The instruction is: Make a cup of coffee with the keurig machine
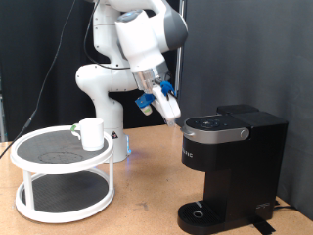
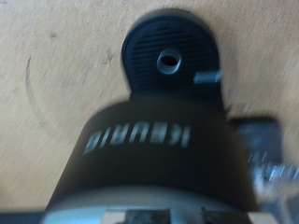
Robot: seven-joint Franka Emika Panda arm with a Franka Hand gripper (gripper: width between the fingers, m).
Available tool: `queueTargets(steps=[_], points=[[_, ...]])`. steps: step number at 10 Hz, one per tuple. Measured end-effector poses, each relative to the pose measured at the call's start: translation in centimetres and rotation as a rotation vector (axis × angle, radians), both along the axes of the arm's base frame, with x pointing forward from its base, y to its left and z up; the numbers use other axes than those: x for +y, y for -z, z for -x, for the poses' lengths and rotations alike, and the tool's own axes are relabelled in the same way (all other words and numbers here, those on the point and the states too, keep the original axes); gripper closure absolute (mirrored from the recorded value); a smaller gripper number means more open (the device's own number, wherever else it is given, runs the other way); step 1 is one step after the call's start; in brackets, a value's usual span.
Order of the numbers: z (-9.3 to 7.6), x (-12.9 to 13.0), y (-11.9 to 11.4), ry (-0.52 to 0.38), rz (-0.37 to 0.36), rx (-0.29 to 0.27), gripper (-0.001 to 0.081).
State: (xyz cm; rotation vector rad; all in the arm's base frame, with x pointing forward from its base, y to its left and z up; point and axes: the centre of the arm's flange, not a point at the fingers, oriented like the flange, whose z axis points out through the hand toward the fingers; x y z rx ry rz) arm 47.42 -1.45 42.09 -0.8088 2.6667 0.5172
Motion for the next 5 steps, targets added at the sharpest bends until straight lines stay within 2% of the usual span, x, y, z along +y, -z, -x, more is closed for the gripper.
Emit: queueTargets(steps=[1,2,3,5], points=[[0.2,0.1,-0.7,0.022,-0.058,-0.031,0.0806],[0.2,0.0,-0.5,0.008,-0.033,-0.024,0.0806],[0.3,0.0,-0.4,0.003,-0.037,-0.025,0.0806],[2.1,-0.5,-0.3,-0.045,-0.098,-0.022,0.0806]])
